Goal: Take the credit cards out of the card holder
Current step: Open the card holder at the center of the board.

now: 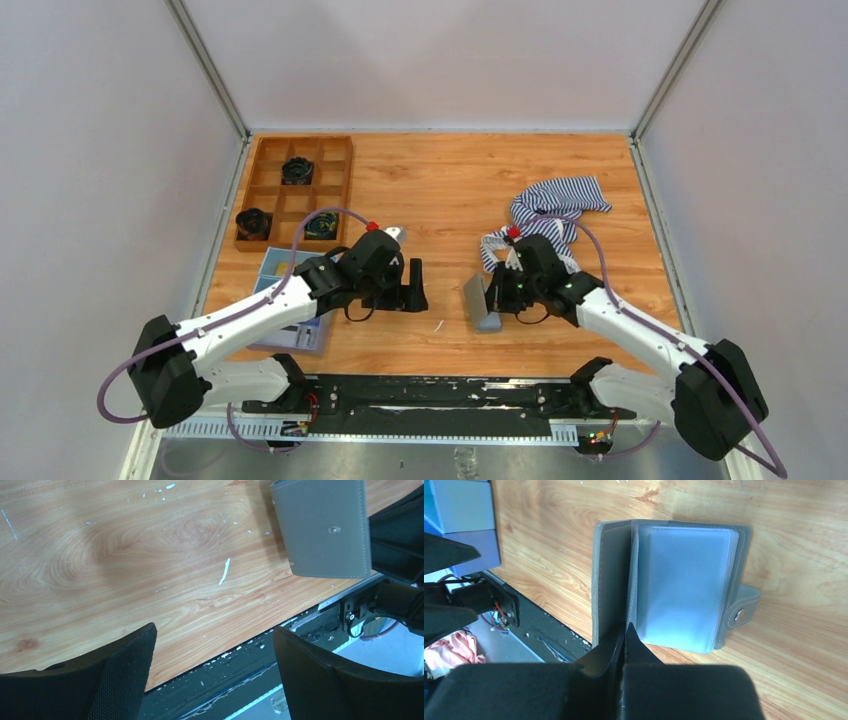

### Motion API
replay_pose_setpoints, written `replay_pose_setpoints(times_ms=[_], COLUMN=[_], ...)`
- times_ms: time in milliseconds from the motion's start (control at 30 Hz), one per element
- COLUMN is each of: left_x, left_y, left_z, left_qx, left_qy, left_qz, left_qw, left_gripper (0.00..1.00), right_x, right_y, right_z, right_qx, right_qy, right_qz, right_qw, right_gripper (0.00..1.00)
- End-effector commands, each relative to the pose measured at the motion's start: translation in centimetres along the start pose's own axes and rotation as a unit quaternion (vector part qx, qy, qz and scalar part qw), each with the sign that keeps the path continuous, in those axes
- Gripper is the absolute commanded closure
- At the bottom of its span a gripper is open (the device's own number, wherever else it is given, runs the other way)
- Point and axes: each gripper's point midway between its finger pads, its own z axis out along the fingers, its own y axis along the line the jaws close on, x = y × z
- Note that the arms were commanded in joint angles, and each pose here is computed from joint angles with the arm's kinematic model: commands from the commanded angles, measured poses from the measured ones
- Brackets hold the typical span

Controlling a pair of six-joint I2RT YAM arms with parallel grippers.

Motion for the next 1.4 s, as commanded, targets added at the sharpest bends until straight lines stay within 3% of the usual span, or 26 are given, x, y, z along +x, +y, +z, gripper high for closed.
replay_pose_setpoints(times_ms=[0, 133, 300, 467, 667, 867, 1033, 1200, 1367], left_x=[-0.3, 0.3, 0.7, 0.4, -0.2, -1.2, -2.0, -3.3, -3.0], left_y=[0.5, 0.4, 1.2, 1.3, 0.0, -3.6, -5.3, -6.2, -6.7], left_z=[-0.4, -0.9, -1.5, -2.0, -1.5, -0.4, -0.2, -1.3, -0.6], left_qx=[-0.008, 0.004, 0.007, 0.009, 0.035, 0.130, 0.186, 0.211, 0.219], left_qy=[0.003, 0.019, 0.012, 0.000, -0.009, -0.024, -0.047, -0.079, -0.059], left_qz=[0.022, 0.028, 0.013, -0.001, -0.022, -0.072, -0.102, -0.103, -0.103], left_qw=[1.000, 0.999, 1.000, 1.000, 0.999, 0.989, 0.976, 0.969, 0.968], left_gripper=[0.09, 0.08, 0.07, 0.07, 0.08, 0.12, 0.14, 0.14, 0.15], right_x=[0.4, -0.2, -0.5, 1.1, 1.9, 2.4, 1.3, -1.2, -2.3], right_y=[0.6, 3.0, 6.0, 6.1, 4.9, 4.4, 5.2, 5.4, 3.2], right_z=[1.8, 3.4, 5.7, 8.5, 10.9, 11.7, 9.8, 6.0, 3.2], right_qx=[0.007, 0.004, -0.018, -0.014, 0.007, 0.013, 0.004, -0.015, -0.004], right_qy=[0.012, 0.027, 0.043, 0.090, 0.110, 0.126, 0.105, 0.043, 0.013], right_qz=[-0.002, -0.012, -0.027, -0.024, -0.026, -0.022, -0.021, -0.007, 0.025], right_qw=[1.000, 1.000, 0.999, 0.996, 0.994, 0.992, 0.994, 0.999, 1.000], right_gripper=[1.00, 0.99, 0.66, 0.51, 0.50, 0.51, 0.51, 0.51, 0.52])
